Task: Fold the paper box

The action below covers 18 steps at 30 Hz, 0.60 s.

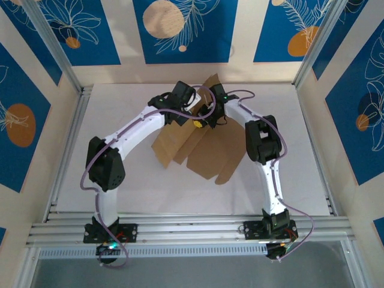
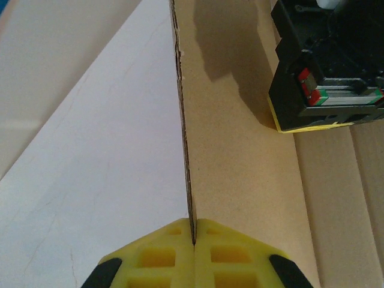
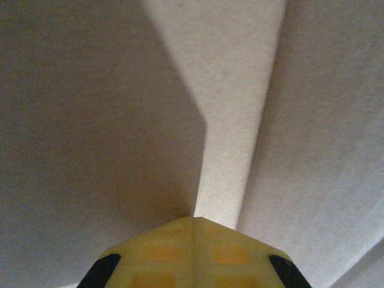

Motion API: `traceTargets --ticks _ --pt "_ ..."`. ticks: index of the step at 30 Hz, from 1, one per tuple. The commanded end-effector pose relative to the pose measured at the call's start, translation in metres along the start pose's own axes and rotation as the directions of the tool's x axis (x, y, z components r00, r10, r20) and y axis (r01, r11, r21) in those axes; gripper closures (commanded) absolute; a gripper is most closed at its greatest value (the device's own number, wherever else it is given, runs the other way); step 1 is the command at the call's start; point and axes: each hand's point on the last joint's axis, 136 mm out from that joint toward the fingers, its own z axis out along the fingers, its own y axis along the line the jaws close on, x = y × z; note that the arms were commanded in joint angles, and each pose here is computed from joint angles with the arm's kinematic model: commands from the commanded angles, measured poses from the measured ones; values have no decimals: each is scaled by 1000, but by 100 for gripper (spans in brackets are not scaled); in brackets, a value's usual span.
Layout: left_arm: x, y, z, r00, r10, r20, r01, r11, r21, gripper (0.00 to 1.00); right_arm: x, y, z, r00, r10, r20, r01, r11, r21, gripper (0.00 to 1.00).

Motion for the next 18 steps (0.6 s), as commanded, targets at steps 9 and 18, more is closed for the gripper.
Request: traceTargets --ticks 9,18 --pt "8 -59 10 1000 -6 -10 7 989 146 100 9 -41 32 999 45 -11 -43 984 170 100" --pt "18 -96 14 991 123 -48 -117 987 107 100 8 -29 14 999 44 11 -45 995 86 100"
